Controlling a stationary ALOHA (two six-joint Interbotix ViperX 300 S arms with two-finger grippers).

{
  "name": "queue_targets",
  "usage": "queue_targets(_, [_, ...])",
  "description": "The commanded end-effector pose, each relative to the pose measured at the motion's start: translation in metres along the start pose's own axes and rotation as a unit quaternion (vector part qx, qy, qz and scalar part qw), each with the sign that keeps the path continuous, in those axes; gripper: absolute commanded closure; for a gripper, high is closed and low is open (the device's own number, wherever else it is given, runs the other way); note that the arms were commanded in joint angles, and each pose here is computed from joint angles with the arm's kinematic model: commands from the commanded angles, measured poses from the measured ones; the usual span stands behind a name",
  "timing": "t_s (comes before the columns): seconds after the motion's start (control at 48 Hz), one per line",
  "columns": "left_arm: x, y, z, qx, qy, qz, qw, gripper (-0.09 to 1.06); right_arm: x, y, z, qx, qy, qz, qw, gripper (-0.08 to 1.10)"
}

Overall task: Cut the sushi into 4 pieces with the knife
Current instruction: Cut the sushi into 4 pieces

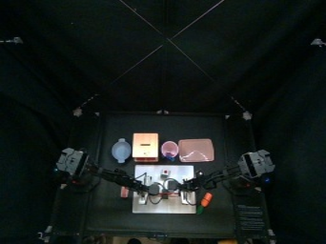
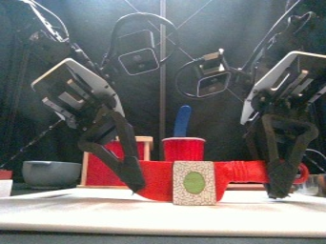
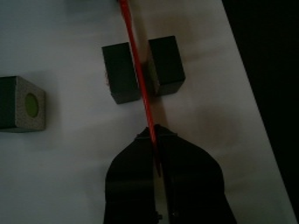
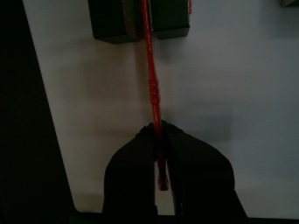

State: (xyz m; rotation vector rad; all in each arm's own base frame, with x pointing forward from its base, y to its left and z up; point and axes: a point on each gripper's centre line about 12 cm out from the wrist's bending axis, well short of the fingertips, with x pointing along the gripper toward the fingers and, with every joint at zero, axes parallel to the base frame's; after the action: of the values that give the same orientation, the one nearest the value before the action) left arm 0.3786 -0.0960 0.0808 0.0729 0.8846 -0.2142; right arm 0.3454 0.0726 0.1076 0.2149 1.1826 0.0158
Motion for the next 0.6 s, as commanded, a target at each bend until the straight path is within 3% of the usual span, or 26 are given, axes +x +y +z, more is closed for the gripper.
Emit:
queue_targets(0.021, [0.001,0.006,-0.001,0.005,0.005,0.005,1.0,0.69,-0.007,-0.01,0.007,0.007,-0.014,-0.006,1.0,0.84])
queue_targets(0.188, [-0.002,0.02,0.001,0.004,0.001,0.016,0.9999,0.69,-0.013,-0.021,0.013,0.011,-0.025,-0.015,1.0,0.84])
queue_targets(0.438, [-0.004,0.041,0.004,0.017,-0.003,0.033,0.9993,0.69,-0.022,-0.036,0.021,0.012,-0.041,-0.029,0.999,0.84])
queue_targets(0.604, [-0.006,0.045,0.004,0.023,-0.001,0.038,0.999,0.69,-0.025,-0.039,0.023,0.013,-0.042,-0.031,0.999,0.84])
